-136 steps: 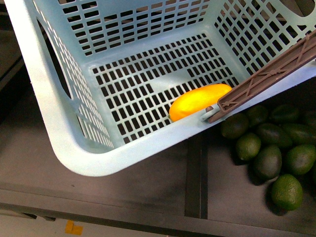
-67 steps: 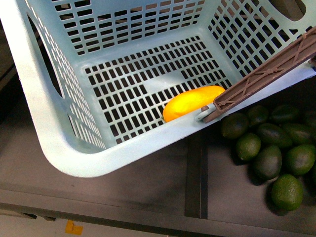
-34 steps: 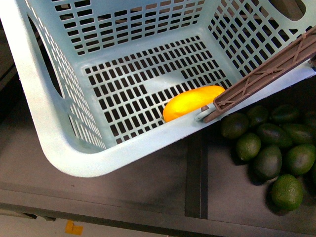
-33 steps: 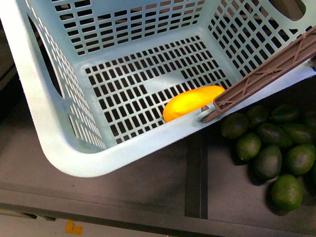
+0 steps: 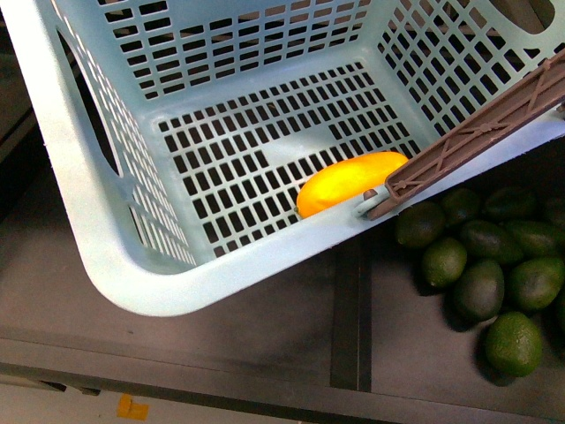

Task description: Pick mango and avocado into basket

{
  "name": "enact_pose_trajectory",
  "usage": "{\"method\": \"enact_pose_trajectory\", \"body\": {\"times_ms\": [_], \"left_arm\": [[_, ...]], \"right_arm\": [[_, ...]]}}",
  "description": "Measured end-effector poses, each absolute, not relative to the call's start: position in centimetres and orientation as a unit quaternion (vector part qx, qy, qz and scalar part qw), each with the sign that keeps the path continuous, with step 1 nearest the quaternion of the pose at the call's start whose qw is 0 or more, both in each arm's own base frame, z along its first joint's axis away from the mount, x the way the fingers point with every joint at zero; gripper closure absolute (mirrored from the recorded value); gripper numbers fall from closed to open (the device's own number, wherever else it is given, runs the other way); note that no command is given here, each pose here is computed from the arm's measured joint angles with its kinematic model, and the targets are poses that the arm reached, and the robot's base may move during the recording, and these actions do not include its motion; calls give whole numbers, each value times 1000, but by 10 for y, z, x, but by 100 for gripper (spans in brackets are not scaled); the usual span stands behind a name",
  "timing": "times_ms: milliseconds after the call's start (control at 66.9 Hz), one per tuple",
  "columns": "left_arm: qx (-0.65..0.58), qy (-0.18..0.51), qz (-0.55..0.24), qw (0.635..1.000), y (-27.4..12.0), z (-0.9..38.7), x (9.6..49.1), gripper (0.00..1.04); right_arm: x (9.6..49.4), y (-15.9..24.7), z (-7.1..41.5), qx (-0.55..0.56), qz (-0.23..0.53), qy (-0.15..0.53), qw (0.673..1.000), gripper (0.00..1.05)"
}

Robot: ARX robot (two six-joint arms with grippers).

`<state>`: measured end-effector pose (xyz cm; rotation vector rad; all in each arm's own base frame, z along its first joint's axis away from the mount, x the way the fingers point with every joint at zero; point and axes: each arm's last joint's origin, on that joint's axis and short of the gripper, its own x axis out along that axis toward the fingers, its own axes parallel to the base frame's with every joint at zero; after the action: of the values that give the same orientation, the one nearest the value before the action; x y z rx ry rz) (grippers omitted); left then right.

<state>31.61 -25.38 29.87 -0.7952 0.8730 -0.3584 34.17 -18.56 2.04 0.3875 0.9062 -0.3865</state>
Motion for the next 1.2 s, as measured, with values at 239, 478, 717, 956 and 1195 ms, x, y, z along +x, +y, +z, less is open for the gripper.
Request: {"method": "enact_pose_trajectory", "body": {"times_ms": [239,478,717,956,1195], "left_arm": [[-373,409,-168,816,-254,299,316,90],[-373,410,-168,815,-254,299,316,90],[-373,409,-168,816,-254,299,316,90],[-373,409,-168,815,-254,299,316,90],[-373,409,-168,816,-254,299,316,90]], "right_arm": [[315,-158,154,120,-84,280,949,42],[304,-74,228,87,33,192,977,42],[309,0,246,100,116,162,975,42],[322,47,244,97,149,157,971,42],[336,59,229,104,154,176,967,33]]}}
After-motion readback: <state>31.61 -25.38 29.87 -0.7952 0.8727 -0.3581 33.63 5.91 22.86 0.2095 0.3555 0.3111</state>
